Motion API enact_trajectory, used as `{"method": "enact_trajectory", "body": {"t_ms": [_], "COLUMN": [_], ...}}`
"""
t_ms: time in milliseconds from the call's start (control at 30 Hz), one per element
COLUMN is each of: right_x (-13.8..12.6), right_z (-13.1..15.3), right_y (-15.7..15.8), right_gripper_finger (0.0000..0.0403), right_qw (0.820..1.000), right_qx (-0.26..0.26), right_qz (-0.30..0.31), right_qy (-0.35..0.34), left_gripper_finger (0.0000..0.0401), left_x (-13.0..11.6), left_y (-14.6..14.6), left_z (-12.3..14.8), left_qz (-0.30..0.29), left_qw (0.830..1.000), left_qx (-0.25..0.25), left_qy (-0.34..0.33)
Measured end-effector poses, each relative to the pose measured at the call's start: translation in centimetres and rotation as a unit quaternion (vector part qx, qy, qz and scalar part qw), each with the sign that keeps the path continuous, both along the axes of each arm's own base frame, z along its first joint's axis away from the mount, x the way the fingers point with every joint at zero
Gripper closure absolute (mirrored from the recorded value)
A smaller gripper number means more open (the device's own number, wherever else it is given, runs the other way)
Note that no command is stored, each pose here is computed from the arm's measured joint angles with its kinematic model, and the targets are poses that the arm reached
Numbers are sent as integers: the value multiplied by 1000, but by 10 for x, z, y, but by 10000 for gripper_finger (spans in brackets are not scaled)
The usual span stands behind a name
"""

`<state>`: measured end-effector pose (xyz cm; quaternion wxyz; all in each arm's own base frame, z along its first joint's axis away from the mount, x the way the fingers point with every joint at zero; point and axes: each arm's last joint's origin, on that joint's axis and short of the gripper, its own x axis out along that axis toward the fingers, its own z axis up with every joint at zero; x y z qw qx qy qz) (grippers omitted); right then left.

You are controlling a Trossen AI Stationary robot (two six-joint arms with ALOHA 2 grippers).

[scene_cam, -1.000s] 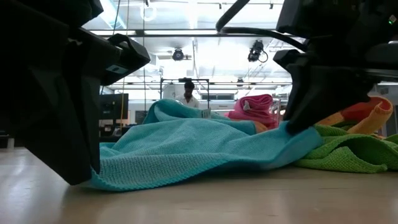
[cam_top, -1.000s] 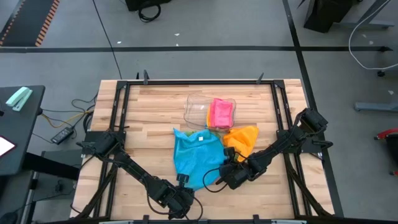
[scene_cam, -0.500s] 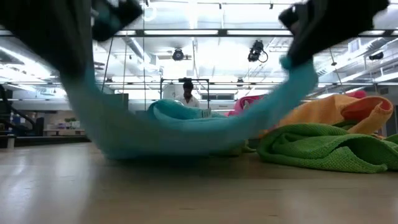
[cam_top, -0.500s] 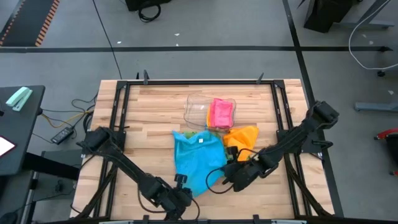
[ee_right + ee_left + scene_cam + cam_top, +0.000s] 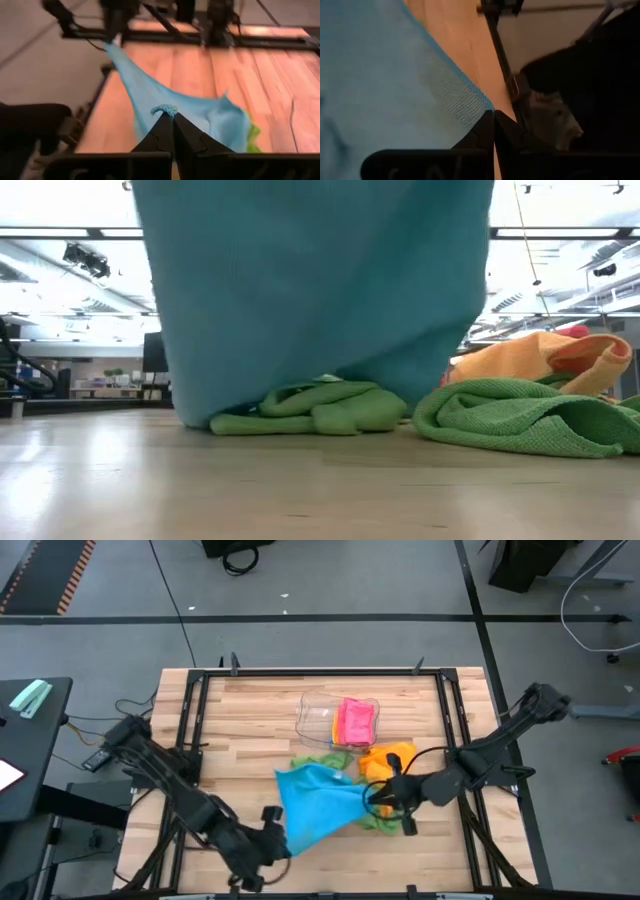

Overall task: Fold microfiber towels
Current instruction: Fold the blue microfiber cloth

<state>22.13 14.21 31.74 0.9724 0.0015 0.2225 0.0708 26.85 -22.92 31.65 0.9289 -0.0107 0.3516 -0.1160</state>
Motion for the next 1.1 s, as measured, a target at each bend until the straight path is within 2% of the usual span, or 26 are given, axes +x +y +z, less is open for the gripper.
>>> {"method": "enact_trajectory", "body": {"t_ms": [100, 233, 300, 400, 533, 833, 967, 1100], "right_x": [0, 5, 8, 12, 20, 41, 47, 50], "right_z": [2, 7, 11, 7, -8, -75, -93, -94], "right_y": [-1, -5, -4, 1, 11, 52, 65, 62], "right_gripper_finger": [396, 397, 397, 397, 397, 397, 397, 397], "right_qw": [1000, 999, 999, 996, 992, 969, 960, 963], "right_qx": [-6, -14, -2, 15, 25, 28, 48, 40], "right_qz": [29, 40, 49, 79, 102, 141, 157, 149], "right_qy": [-2, 13, 15, 37, 73, 204, 228, 221], "left_gripper_finger": [393, 395, 390, 390, 396, 392, 396, 386], "left_x": [-8, -19, -21, -23, -19, 0, 8, 10], "left_y": [12, 32, 37, 33, 21, -20, -33, -29], "left_z": [18, 32, 36, 35, 21, -35, -51, -56], "left_qz": [-3, 8, 26, 17, 3, -13, -30, -32], "left_qw": [999, 999, 999, 1000, 1000, 996, 994, 993], "left_qx": [14, 26, 8, -10, -13, -4, -25, -5], "left_qy": [-29, -20, -20, -8, 20, 88, 99, 114]}}
